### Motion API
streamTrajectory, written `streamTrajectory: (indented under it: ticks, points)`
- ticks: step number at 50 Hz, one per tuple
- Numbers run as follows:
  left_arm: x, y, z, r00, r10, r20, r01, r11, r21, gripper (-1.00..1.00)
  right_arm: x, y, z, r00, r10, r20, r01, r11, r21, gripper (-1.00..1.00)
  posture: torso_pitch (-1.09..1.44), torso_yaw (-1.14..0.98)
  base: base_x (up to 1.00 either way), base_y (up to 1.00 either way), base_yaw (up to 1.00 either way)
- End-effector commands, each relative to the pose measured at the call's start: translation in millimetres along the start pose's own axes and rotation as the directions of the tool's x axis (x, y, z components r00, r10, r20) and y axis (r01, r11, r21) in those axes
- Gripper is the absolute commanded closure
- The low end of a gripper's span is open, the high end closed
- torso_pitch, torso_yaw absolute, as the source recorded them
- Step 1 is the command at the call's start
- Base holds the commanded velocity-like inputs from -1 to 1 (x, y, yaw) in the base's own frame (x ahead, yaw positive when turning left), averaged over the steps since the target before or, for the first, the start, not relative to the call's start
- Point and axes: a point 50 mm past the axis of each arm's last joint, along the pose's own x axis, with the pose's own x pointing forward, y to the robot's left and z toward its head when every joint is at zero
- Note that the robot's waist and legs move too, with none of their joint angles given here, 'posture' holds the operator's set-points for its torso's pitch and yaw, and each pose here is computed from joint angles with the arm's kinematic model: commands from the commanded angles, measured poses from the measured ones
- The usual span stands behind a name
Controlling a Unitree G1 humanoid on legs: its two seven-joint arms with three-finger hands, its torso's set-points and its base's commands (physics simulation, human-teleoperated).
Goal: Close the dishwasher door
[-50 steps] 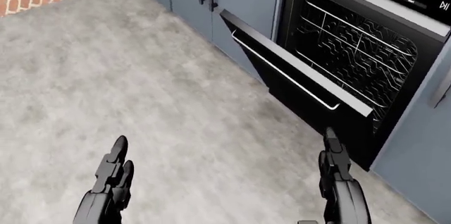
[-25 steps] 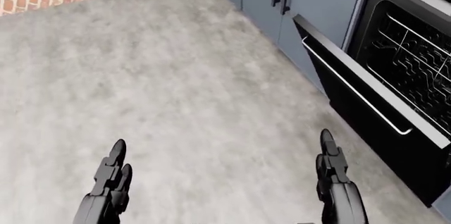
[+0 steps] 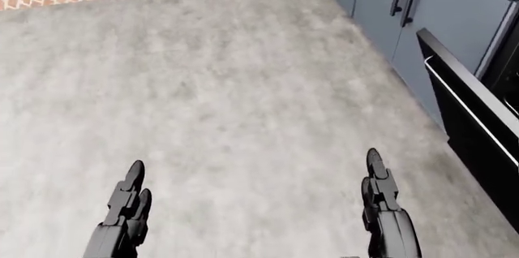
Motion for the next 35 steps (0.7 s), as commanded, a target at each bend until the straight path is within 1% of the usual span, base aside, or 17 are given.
streamTrajectory:
  ticks: [1,15,16,19,20,35]
  points:
    - [3.6,-4.9,19.6,0.995,-0.02,0.101,0.019,1.0,0.004,-1.0,2.1,-5.4,18.2,0.995,-0.018,0.094,0.019,1.0,-0.009,-1.0,0.0,0.0,0.0,0.0,0.41]
    - [2.4,-5.9,19.2,0.995,-0.022,0.1,0.022,1.0,0.006,-1.0,1.8,-5.1,18.3,0.996,-0.014,0.093,0.015,1.0,-0.009,-1.0,0.0,0.0,0.0,0.0,0.41]
    - [2.4,-6.0,18.8,0.995,-0.023,0.099,0.022,1.0,0.006,-1.0,1.8,-4.8,21.5,0.996,-0.011,0.092,0.012,1.0,-0.009,-1.0,0.0,0.0,0.0,0.0,0.42]
    - [2.4,-6.2,18.4,0.995,-0.023,0.099,0.023,1.0,0.006,-1.0,1.7,-4.5,18.5,0.995,-0.011,0.094,0.012,1.0,-0.01,-1.0,0.0,0.0,0.0,0.0,0.42]
    - [2.6,-6.1,18.3,0.995,-0.023,0.099,0.023,1.0,0.006,-1.0,2.3,-5.3,19.2,0.995,-0.025,0.093,0.027,0.999,-0.021,-1.0,0.0,0.0,0.0,0.0,0.41]
    - [2.9,-5.0,19.4,0.995,-0.021,0.101,0.021,1.0,0.006,-1.0,3.3,-5.1,17.7,0.997,-0.032,0.075,0.034,0.999,-0.028,-1.0,0.0,0.0,0.0,-0.02,0.0]
